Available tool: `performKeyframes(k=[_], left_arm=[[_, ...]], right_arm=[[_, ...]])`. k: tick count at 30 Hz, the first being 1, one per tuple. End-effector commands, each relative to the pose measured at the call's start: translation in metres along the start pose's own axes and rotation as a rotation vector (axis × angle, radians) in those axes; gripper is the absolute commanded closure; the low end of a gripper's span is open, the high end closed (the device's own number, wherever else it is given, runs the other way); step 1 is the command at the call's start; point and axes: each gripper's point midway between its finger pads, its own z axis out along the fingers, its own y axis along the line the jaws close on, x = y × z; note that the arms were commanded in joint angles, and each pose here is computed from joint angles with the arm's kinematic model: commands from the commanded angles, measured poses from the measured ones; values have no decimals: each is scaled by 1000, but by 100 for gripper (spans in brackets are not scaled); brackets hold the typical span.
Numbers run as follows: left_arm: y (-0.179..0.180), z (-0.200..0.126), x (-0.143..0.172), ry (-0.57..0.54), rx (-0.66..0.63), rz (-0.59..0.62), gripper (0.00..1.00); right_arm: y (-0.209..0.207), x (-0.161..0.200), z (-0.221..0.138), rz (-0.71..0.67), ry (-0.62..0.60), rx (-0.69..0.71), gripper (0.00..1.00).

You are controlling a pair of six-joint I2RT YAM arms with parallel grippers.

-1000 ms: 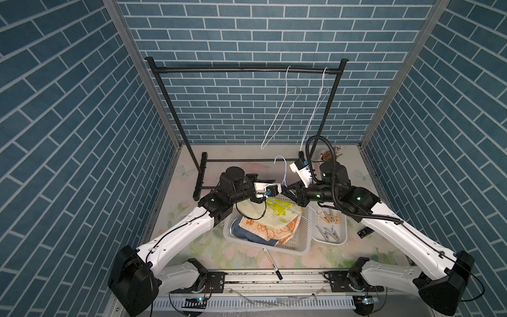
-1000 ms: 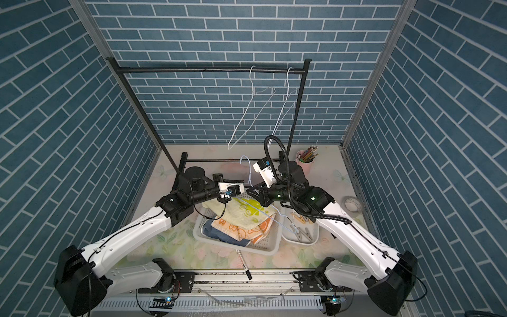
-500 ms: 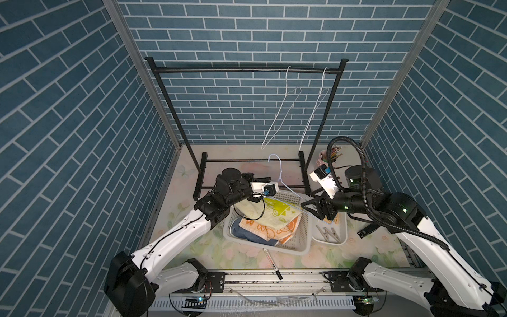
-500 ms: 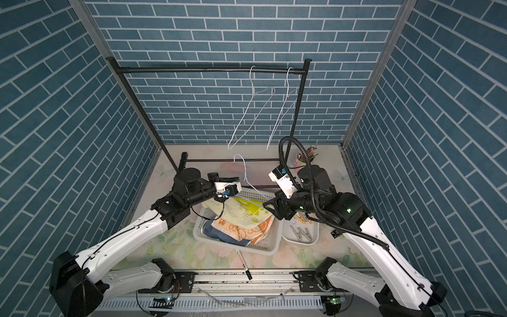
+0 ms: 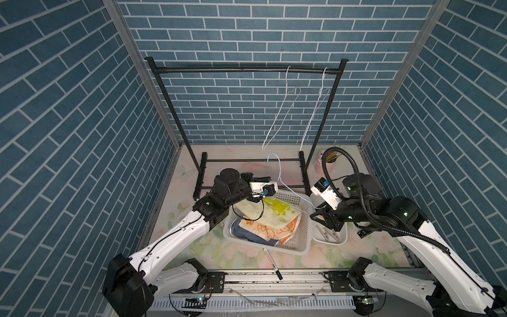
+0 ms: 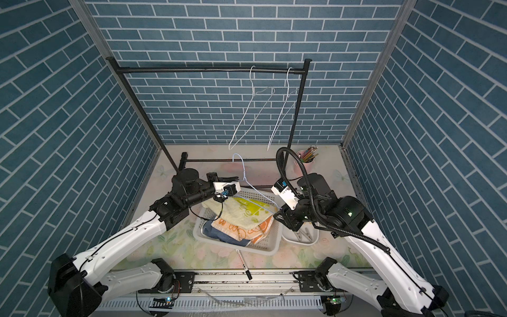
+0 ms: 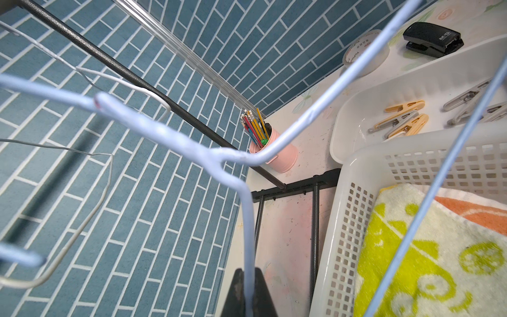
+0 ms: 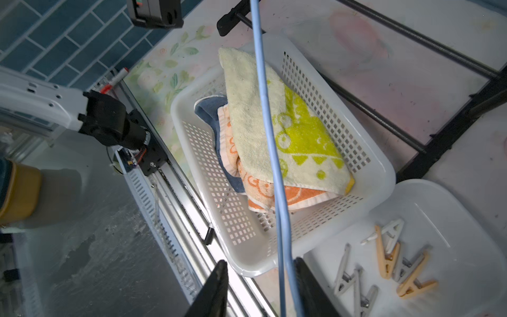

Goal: Remove the clothespins securing towels to the hanger
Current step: Place the hanger on the clothesline.

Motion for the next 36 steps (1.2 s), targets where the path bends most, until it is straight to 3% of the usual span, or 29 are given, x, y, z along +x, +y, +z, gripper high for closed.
performKeyframes(k=[1, 3, 5, 6, 7, 9, 13, 17, 24, 32, 36], left_arm=[[5, -4, -5, -25, -23, -24, 100], [4, -4, -4, -24, -21, -30, 100], [5, -5, -4, -20, -27, -37, 96], [6, -5, -3, -18, -32, -46, 86], [7, -7, -4, -22, -35, -58, 71], [8, -12, -7, -30, -41, -87, 54], [9, -34, -19, -82, -73, -143, 36], [10, -66, -32, -123, -108, -193, 30], [28, -137, -42, -163, -318, -263, 20], [40, -189, -11, -36, -551, -351, 19], [36, -200, -1, 12, -584, -349, 17]], right_arm=[[1, -7, 1, -18, -23, -7, 88], [-1, -9, 2, -20, -28, 4, 100], [-2, -13, 0, -21, -42, 12, 100], [-2, -16, -1, -23, -52, 15, 100], [-3, -18, -3, -22, -60, 24, 100], [-5, -24, -8, -20, -79, 46, 100], [1, -33, -14, 0, -87, 17, 100], [19, -37, -8, 1, -65, -87, 100], [25, -74, 2, -31, -151, -89, 100], [20, -177, 13, 120, -463, -56, 100], [37, -218, 29, 117, -510, -72, 100]])
